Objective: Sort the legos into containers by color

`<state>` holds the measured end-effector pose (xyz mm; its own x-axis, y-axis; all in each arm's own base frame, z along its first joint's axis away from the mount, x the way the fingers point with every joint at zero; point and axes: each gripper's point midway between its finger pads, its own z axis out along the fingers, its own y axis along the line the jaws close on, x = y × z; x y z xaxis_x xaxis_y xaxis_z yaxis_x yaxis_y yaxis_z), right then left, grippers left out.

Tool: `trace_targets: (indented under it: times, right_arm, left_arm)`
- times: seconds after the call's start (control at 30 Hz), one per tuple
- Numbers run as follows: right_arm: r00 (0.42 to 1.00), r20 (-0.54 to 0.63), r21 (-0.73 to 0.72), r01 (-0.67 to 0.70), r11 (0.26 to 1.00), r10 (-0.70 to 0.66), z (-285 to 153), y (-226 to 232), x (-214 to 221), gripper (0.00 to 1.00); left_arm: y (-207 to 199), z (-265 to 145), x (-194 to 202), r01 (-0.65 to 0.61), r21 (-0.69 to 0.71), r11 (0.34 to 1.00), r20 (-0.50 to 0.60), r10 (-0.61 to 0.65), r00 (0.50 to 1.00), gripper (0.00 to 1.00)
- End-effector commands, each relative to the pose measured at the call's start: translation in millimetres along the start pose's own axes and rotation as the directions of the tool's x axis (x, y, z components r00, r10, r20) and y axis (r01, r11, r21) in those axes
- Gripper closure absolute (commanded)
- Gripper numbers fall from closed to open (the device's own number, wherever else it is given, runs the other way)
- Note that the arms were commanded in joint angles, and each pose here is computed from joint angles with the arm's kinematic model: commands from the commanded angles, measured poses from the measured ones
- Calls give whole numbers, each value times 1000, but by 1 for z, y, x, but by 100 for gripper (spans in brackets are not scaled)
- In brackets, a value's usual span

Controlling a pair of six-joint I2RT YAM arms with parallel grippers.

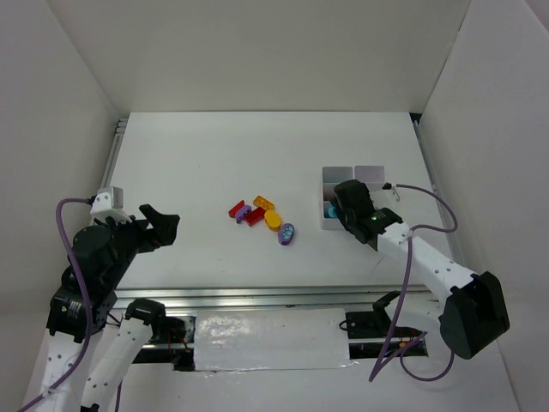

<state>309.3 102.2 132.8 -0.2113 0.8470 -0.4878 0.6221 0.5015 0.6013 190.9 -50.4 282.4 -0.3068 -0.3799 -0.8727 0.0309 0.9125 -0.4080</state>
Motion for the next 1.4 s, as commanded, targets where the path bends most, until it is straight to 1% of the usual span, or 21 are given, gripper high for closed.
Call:
trace_targets:
  times: [0.0, 0.1, 0.17, 0.5, 0.63, 0.8, 1.17, 1.37]
  right_arm:
    - [991, 72, 4, -111, 994, 110, 0, 0, -16, 93]
    - [987, 86, -7, -132, 991, 132, 1, -3, -18, 86]
    - [985, 95, -10, -146, 989, 147, 2, -4, -20, 83]
    - [980, 100, 19, -174, 985, 171, 13, 0, -16, 83]
    - [978, 114, 38, -183, 982, 178, 18, -2, -16, 81]
    - [969, 115, 22, -221, 975, 217, 17, 0, -17, 77]
    - [944, 128, -17, -303, 953, 303, 16, 3, -21, 77]
    - [949, 146, 23, -287, 958, 281, 23, -2, -18, 76]
  left_arm:
    - [-6, -2, -9, -13, 32, 999, 43, 12, 999, 0]
    - [-7, -3, -10, -13, 38, 999, 49, 12, 999, 1]
    - [-7, -3, -9, -15, 39, 999, 45, 13, 999, 0]
    - [-8, -3, -10, -17, 44, 999, 47, 15, 999, 0]
    - [-9, -3, -9, -18, 49, 999, 45, 16, 999, 0]
    - [-10, -3, -9, -20, 57, 998, 43, 18, 999, 0]
    - [-12, -3, -9, -25, 67, 997, 44, 22, 999, 0]
    - [-13, -3, -8, -29, 76, 997, 38, 26, 999, 1]
